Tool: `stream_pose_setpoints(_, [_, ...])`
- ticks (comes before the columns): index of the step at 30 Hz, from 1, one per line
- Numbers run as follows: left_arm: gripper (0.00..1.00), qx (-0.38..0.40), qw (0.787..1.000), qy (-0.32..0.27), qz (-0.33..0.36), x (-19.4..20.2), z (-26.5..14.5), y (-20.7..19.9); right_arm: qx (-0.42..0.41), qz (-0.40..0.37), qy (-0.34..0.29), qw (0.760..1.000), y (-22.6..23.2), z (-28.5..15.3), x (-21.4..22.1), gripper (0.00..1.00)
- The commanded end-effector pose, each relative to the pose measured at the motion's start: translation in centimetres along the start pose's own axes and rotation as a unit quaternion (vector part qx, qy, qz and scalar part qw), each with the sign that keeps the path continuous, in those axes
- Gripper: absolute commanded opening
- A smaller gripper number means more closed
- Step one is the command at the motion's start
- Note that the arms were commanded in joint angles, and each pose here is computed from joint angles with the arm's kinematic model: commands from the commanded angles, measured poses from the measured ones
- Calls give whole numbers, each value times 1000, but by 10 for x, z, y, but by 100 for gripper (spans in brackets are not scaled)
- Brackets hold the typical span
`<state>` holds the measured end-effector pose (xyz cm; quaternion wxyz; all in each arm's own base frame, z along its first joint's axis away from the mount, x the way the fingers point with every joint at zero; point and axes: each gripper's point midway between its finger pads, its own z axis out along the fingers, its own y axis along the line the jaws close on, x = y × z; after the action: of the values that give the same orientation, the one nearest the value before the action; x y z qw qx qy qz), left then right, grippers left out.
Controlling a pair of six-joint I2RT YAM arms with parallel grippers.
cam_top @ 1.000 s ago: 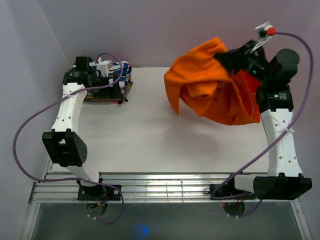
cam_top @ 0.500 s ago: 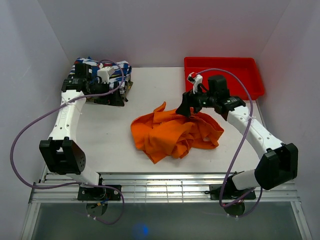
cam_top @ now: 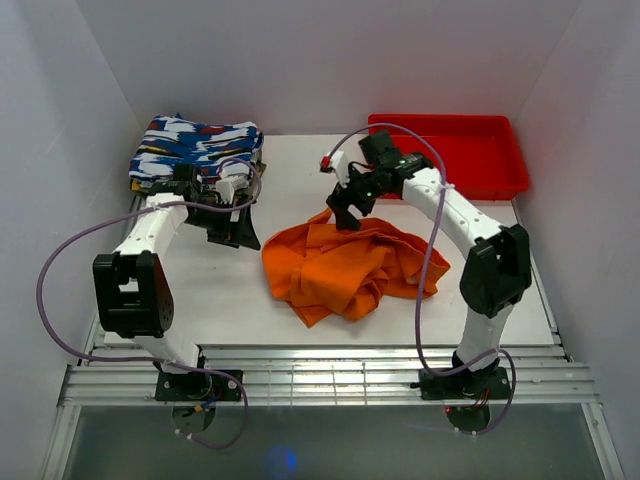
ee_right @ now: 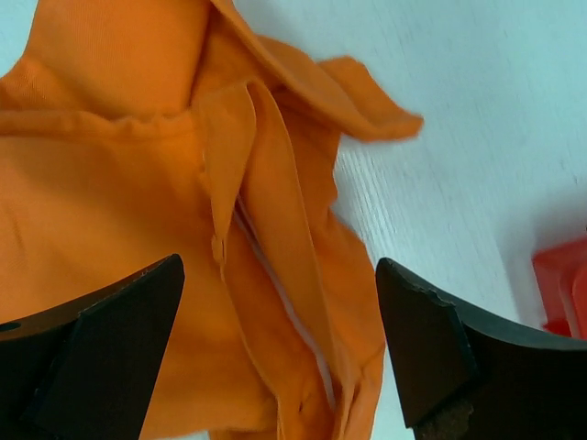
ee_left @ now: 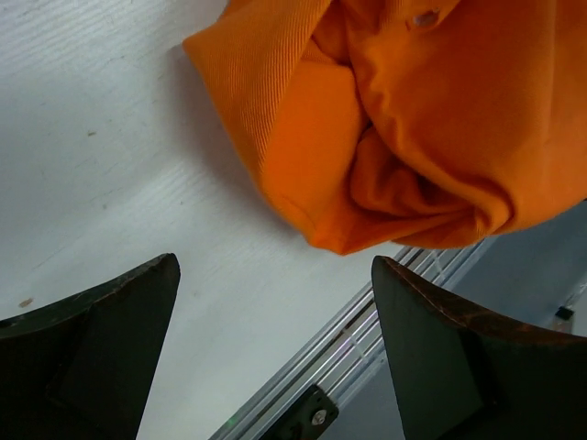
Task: Fold and stack the trousers
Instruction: Flatten the trousers out
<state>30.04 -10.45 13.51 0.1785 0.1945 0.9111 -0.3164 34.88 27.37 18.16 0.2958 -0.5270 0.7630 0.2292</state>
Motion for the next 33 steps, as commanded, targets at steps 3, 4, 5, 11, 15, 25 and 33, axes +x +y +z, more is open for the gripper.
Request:
stream_pose_setpoints(3, [96,44,995,-52,-78,-37,19,-4,-31,-88,23,995,13,44,-14,90])
stream_pose_setpoints(4, [96,31,995,-52,-79,-40,26,3,-31,-95,29,995,10,56,-11,90])
stream_pose_setpoints(5, [96,25,995,-52,-84,-41,29,7,-29,-97,33,994,9,62,-10,90])
stream_pose_setpoints(11, [92,18,992,-34,-120,-45,53,24,-28,-100,56,993,5,96,-7,93])
stream_pose_setpoints(15, [85,39,991,-26,-123,-50,66,21,-20,-103,61,993,1,95,-8,73])
stream_pose_setpoints(25, [38,28,994,-17,-107,-59,96,18,15,-97,4,995,18,16,-47,8])
stream_pose_setpoints(33, [0,-39,971,-148,-182,-58,-35,73,138,-12,-67,988,-17,-118,-23,8])
